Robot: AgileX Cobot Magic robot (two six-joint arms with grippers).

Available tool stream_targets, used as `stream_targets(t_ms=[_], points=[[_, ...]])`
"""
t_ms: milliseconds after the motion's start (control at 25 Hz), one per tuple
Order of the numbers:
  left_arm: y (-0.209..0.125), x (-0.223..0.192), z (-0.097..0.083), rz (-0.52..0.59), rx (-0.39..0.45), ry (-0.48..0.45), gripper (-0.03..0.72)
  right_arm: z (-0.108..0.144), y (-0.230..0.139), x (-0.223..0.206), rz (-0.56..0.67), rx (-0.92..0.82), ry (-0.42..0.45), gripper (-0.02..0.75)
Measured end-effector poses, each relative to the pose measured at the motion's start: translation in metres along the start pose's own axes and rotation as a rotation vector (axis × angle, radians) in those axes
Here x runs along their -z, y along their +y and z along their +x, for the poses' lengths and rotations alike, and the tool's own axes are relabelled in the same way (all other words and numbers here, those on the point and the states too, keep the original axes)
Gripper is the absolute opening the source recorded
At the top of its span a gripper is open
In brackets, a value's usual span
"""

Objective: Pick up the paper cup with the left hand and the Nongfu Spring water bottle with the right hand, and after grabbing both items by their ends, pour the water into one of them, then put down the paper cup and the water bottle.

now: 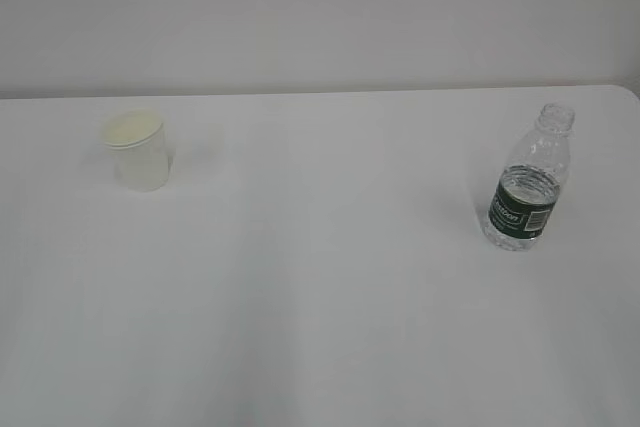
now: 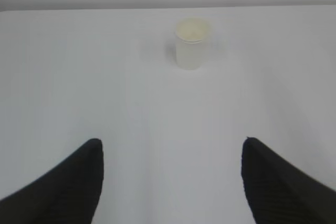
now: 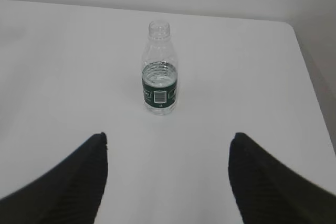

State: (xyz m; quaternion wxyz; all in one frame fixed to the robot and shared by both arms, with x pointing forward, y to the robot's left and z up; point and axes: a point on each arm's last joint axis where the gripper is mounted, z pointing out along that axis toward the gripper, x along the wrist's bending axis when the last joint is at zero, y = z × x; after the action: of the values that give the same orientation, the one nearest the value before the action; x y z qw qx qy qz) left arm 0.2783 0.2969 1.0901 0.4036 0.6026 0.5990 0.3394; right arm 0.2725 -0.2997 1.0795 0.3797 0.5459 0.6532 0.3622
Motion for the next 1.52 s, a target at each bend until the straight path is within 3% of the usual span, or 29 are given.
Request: stream_targets(t_ms=[560, 1520], points=[[0.017, -0.016, -0.001, -0.071, 0.0, -0.002, 0.587, 0.001, 0.029, -0.033, -0.075, 0.028, 0.007, 0.536], [0.018, -0.016, -0.001, -0.075, -0.001, -0.004, 0.587, 0.008, 0.07, -0.132, -0.214, 0.046, 0.036, 0.536]])
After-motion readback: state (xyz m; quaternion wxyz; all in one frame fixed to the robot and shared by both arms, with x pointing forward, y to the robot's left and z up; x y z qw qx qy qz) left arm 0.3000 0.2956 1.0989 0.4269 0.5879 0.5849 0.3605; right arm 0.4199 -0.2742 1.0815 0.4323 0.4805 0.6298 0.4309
